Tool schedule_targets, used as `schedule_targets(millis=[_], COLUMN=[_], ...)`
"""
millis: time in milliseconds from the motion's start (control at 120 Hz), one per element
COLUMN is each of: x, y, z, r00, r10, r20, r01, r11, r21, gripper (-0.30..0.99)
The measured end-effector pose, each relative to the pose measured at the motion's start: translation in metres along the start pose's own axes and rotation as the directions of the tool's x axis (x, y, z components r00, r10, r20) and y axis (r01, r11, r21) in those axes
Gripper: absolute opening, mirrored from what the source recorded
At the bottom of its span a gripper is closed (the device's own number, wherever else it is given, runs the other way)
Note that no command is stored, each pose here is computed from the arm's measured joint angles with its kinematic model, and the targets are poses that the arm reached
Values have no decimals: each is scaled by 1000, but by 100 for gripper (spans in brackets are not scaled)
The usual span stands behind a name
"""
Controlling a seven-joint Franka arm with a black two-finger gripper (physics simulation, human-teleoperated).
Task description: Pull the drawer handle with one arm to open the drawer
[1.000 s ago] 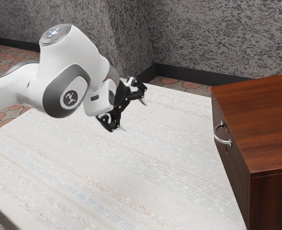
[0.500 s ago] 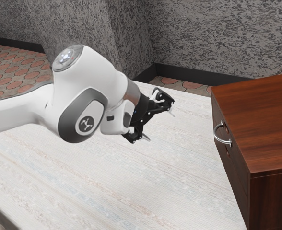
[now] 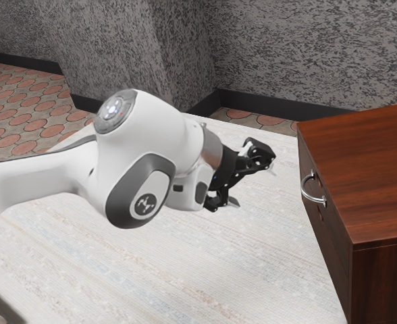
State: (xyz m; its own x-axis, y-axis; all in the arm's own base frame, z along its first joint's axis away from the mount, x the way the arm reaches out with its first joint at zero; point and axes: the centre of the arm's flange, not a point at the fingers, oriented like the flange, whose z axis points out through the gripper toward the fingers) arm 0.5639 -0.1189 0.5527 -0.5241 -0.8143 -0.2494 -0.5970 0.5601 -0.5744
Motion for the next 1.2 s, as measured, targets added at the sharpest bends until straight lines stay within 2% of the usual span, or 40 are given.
schedule_targets(millis=[150, 608, 1200], x=[15, 21, 29], y=[-8, -11, -10], z=[4, 29, 54], r00=[999, 997, 994], r10=[38, 78, 106], r20=[-7, 15, 20], r01=[-37, -79, -107], r11=[999, 996, 993], r21=[21, 48, 48], gripper=[69, 69, 69])
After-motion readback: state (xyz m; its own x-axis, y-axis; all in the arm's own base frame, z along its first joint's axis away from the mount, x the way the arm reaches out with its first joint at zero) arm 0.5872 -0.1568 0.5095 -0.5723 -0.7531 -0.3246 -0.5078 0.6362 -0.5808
